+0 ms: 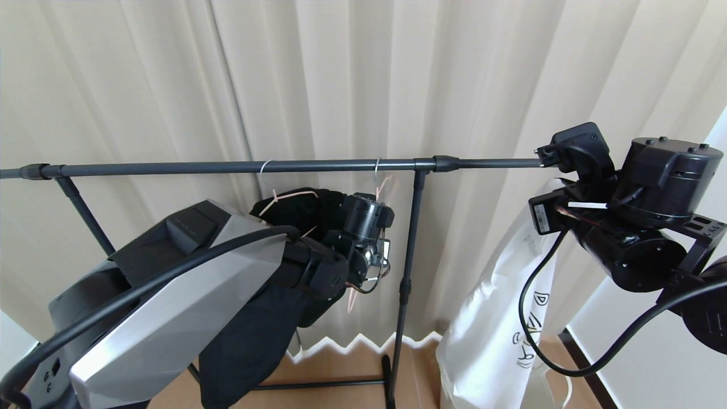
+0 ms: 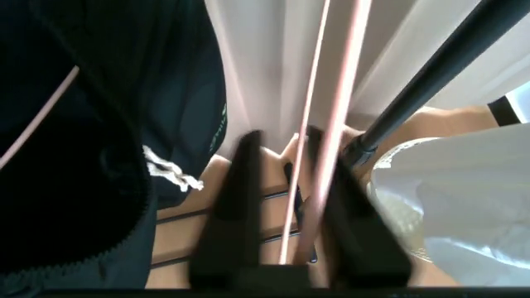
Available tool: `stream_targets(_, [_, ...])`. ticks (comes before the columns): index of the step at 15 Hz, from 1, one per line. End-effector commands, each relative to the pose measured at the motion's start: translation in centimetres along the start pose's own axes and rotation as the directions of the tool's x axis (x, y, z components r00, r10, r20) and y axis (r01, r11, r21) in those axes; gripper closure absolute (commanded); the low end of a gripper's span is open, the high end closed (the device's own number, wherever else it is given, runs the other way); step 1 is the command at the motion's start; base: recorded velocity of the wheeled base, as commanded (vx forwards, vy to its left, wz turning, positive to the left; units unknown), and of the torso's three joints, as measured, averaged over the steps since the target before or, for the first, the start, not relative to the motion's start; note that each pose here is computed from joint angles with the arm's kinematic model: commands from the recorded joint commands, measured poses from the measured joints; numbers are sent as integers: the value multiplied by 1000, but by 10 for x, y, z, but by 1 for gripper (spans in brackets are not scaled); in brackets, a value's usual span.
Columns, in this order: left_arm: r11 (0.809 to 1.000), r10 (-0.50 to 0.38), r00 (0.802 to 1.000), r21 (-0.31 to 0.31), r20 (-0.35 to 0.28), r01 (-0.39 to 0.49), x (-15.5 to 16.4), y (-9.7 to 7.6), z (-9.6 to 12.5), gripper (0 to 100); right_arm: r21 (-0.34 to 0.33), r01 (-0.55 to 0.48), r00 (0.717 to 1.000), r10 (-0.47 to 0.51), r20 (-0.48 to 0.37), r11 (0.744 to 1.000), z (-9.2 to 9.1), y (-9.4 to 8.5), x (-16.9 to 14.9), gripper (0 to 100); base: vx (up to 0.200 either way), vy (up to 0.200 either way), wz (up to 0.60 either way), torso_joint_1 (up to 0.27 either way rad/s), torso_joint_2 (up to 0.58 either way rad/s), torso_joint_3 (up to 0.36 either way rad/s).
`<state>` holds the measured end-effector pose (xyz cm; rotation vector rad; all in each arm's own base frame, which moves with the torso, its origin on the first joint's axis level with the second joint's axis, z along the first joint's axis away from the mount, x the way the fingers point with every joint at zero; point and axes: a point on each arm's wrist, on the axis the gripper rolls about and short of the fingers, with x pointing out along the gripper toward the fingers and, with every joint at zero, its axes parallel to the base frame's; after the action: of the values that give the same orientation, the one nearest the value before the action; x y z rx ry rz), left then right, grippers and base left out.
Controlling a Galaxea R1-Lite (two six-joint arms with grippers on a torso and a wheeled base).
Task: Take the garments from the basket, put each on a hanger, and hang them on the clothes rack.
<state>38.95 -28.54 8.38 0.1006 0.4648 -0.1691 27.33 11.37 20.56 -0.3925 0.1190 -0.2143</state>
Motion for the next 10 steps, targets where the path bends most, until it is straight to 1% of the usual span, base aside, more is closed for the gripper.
stream_targets(1, [1000, 9, 1000, -11, 11, -9, -5, 3, 5, 100, 0, 0, 1000, 0, 0, 1000, 0, 0, -1, 100, 0, 0, 0, 0, 0, 0])
stream_targets(4, [998, 46, 998, -38, 32, -44, -17, 7, 14, 100, 0, 0, 1000, 0, 0, 1000, 0, -1, -2, 100, 0, 0, 0, 0, 0, 0])
stream_targets(8, [999, 28, 999, -37, 44, -26, -49, 16, 25, 100, 4, 2, 1000, -2, 6, 1000, 1, -3, -3, 100, 0, 0, 0, 0, 0, 0])
stream_targets(10, [999, 7, 998, -32, 55, -6, -66, 16, 30, 100, 8, 2, 1000, -2, 11, 1000, 2, -5, -6, 100, 0, 0, 0, 0, 0, 0])
